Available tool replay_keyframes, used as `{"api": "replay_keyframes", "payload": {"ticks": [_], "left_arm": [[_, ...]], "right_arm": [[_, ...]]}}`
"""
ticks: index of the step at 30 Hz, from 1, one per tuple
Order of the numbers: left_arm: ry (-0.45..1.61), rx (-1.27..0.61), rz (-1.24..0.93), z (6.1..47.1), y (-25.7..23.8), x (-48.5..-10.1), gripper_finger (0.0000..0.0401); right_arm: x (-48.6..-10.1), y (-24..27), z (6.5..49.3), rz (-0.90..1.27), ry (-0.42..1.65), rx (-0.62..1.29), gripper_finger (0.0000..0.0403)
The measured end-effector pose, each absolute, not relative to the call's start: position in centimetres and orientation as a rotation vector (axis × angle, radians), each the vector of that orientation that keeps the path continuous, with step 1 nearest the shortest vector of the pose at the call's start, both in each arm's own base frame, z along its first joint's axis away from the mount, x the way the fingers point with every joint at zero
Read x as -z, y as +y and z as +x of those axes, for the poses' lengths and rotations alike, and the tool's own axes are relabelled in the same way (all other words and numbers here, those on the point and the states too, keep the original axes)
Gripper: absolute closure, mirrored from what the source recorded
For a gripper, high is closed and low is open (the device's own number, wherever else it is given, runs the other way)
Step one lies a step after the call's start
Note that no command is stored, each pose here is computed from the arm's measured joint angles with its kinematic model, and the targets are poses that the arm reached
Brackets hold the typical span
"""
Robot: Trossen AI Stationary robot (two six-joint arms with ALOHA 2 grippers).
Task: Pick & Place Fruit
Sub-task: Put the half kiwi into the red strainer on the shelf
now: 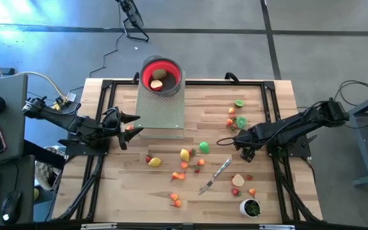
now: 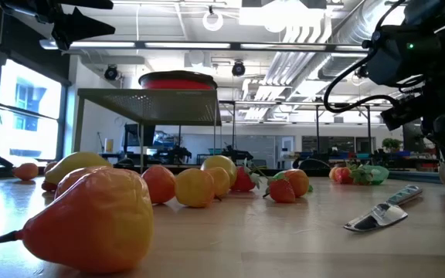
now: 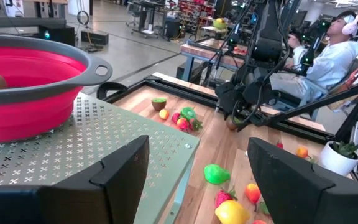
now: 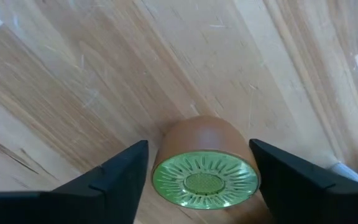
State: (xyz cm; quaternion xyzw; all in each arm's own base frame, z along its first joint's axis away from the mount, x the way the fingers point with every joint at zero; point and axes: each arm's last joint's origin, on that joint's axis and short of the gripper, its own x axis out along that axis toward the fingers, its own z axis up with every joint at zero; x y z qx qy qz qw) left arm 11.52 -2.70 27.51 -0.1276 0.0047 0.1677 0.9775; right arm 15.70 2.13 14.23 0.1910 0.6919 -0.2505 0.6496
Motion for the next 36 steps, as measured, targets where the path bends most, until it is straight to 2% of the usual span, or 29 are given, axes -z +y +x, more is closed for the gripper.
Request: {"api": "replay_keyframes", "payload": {"ticks": [7,31,36], "left_arm": [[0.01,-0.338,-0.257,11.5,-2.7,-27.5,0.0134],[0.01,-0.339,-0.257,11.5,-2.7,-27.5,0.0134],[0.01,-0.34,-0.257,11.5,-2.7,-27.5,0.0134]], "right_arm": [[-14.2,2.1,15.7,0.438,1.57,0.572,0.0174],[-14.3,2.3,16.4,0.481,1.506,0.557,0.0177],[-15.4,2.4,17.6,0.474,1.447,0.513,0.0175]]}}
